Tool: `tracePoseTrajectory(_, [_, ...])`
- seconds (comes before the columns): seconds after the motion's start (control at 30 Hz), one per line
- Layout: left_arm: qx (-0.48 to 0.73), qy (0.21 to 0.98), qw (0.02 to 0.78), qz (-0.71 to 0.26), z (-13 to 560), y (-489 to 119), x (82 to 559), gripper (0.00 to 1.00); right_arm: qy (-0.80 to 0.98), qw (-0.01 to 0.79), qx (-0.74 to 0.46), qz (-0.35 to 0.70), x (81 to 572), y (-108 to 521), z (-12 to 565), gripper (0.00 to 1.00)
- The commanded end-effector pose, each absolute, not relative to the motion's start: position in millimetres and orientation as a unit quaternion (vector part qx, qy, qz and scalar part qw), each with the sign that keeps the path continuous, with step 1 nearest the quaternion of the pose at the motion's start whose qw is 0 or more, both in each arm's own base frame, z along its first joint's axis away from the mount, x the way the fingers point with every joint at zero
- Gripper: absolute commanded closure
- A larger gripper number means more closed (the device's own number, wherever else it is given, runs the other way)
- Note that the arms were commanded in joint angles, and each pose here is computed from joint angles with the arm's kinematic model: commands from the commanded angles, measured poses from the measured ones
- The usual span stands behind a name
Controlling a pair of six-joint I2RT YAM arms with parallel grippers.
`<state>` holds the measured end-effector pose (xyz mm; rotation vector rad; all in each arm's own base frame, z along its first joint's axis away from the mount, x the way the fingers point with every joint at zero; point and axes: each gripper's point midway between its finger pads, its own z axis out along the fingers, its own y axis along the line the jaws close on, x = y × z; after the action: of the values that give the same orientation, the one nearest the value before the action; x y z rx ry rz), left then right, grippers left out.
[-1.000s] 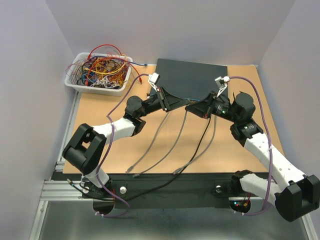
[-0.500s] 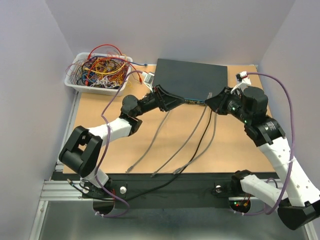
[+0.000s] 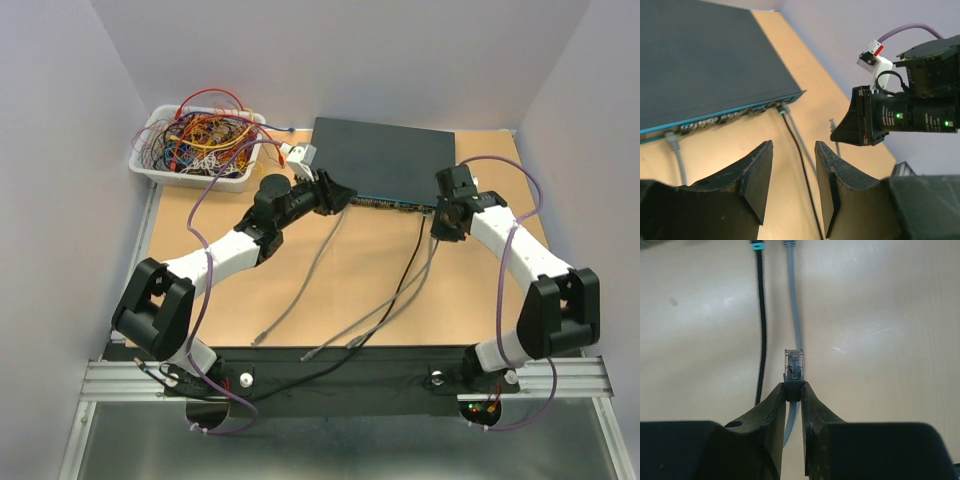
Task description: Insert the plug into the switch port
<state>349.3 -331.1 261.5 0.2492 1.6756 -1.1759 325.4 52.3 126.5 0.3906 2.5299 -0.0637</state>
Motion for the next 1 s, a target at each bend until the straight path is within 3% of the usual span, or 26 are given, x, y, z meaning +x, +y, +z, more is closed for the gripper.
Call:
tracePoseTrajectory(0.0, [0.111,0.71,0.544,-0.432,252.9,-318.0,360.1,0.51,0.945,0.281,0.158,-0.049,338.7,28.6,116.6,1.0])
tracePoseTrajectory(0.27, [0.086,0.721,0.572,-0.382,241.8,-304.0,387.0,0.51,0.953,0.257,0.146,-0.071,366.6,17.8,87.6,1.0])
tracePoseTrajectory(0.73, [0.052,0.717,0.595,-0.359,238.9,-291.0,504.5,0.51,0.951,0.276,0.132,-0.036,423.9,22.7,69.6,1.0])
tracePoseTrajectory(0.97, [0.061,0.727,0.581,-0.361,220.5,-287.3,512.2,0.51,0.951,0.275,0.136,-0.037,434.8,18.9,61.0,1.0])
